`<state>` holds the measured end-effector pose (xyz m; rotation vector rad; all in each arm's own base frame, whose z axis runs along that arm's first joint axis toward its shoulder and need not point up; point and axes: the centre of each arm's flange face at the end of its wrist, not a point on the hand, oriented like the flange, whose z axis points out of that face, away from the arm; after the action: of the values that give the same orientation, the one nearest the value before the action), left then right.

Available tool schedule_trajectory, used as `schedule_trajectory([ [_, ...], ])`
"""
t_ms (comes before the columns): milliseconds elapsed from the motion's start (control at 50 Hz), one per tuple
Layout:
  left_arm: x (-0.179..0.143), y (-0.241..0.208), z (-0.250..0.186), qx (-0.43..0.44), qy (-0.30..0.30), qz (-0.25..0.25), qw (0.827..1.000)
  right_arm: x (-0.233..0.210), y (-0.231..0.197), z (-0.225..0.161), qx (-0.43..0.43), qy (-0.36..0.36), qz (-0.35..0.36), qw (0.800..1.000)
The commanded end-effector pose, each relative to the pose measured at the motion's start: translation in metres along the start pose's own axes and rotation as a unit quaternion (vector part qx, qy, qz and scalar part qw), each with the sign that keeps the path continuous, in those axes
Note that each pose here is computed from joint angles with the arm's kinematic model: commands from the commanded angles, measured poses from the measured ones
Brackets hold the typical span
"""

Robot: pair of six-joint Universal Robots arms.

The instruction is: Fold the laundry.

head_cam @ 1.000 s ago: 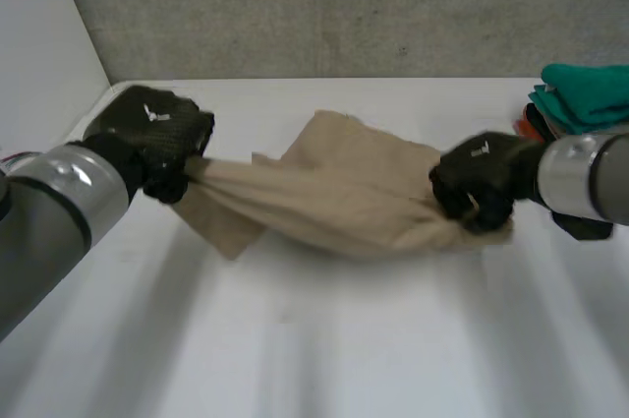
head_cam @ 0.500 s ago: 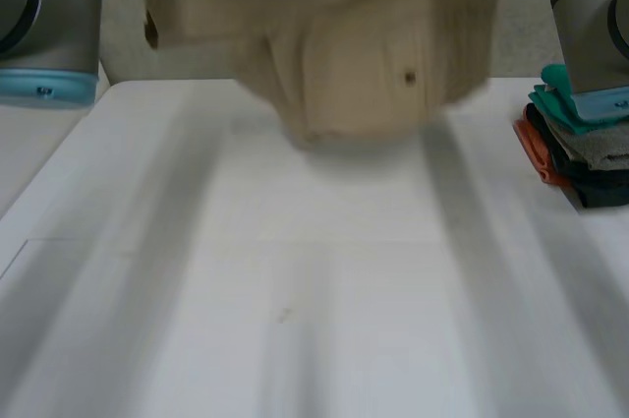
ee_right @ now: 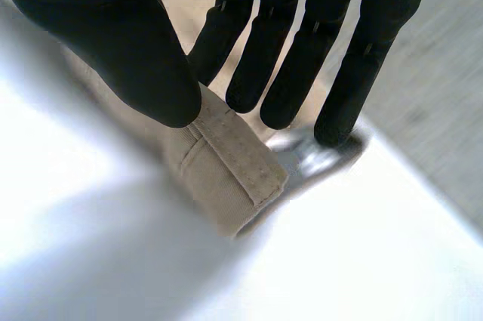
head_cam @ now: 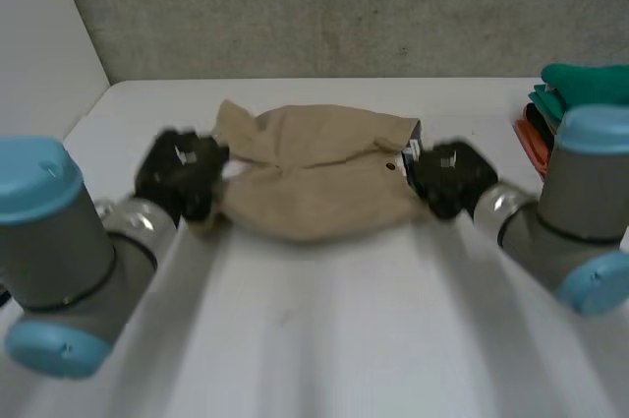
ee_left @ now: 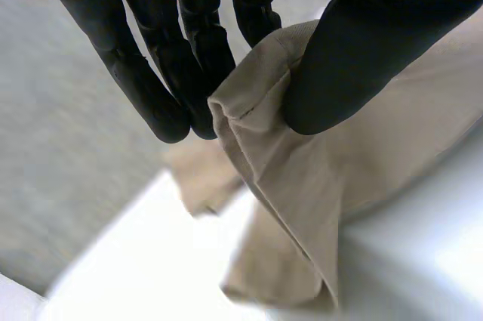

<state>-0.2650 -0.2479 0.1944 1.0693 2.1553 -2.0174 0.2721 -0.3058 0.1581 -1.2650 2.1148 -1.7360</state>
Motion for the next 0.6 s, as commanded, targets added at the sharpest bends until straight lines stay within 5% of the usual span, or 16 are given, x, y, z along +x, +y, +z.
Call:
schedule_trajectory([
  [20,0.012,0.011,-0.008,-0.027,0.028,0.019,0.999,-0.01,0.017,-0.019,-0.058,-0.024,-0.019,0.998],
  [240,0.005,-0.015,-0.015,0.001,0.021,0.022,1.0,-0.003,-0.026,-0.046,-0.029,-0.002,0.02,0.999],
  [600,-0.016,-0.035,-0.009,0.024,-0.014,0.013,1.0,-0.01,0.001,0.025,-0.017,0.006,-0.027,0.999],
])
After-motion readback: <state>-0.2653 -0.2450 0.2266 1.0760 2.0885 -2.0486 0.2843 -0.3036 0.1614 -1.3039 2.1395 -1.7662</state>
